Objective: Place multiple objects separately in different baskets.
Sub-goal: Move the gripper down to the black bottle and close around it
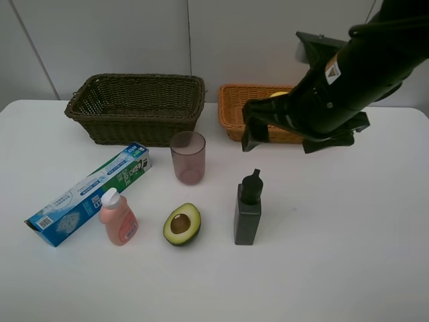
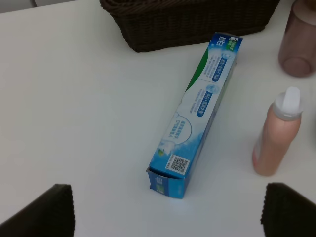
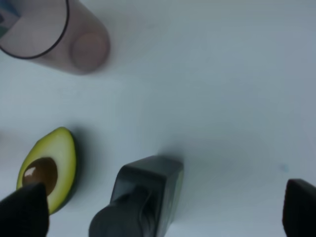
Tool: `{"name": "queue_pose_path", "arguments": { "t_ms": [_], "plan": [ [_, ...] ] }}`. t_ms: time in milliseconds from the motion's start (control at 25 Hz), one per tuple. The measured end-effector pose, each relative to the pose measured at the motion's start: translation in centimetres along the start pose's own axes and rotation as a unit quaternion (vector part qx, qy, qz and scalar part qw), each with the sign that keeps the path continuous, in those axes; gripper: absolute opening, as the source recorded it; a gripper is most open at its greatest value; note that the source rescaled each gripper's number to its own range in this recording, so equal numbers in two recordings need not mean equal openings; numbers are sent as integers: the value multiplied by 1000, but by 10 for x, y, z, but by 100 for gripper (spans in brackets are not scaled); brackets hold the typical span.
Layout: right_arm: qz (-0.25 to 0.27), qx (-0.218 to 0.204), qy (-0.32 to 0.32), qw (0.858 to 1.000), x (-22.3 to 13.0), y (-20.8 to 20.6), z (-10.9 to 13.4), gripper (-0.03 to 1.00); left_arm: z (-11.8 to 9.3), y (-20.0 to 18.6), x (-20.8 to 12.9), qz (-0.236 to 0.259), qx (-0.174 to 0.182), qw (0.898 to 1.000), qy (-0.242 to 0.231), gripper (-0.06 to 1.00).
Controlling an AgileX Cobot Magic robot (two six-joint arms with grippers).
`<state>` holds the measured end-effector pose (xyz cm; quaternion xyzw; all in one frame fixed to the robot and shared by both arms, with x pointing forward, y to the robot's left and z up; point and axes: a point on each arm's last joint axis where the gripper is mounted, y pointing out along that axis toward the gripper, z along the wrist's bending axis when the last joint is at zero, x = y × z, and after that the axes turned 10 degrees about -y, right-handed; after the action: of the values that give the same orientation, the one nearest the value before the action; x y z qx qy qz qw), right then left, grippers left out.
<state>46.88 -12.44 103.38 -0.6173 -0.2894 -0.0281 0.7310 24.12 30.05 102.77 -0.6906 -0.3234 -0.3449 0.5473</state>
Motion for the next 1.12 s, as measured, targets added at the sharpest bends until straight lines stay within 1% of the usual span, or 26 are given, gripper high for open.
{"name": "queue_pose_path", "arguments": {
  "t_ms": [240, 680, 880, 1120],
  "plan": [
    [34, 0, -12, 999, -5, 21, 14, 100, 0, 0, 0, 0, 0, 1000, 0, 100],
    [98, -12, -8, 995, -14, 78, 18, 100, 0, 0, 0, 0, 0, 1000, 0, 100],
    [117, -16, -6, 993, -18, 92, 18, 100, 0, 0, 0, 0, 0, 1000, 0, 100],
    [124, -11, 6, 992, -19, 95, 20, 100, 0, 0, 0, 0, 0, 1000, 0, 100]
  ]
}}
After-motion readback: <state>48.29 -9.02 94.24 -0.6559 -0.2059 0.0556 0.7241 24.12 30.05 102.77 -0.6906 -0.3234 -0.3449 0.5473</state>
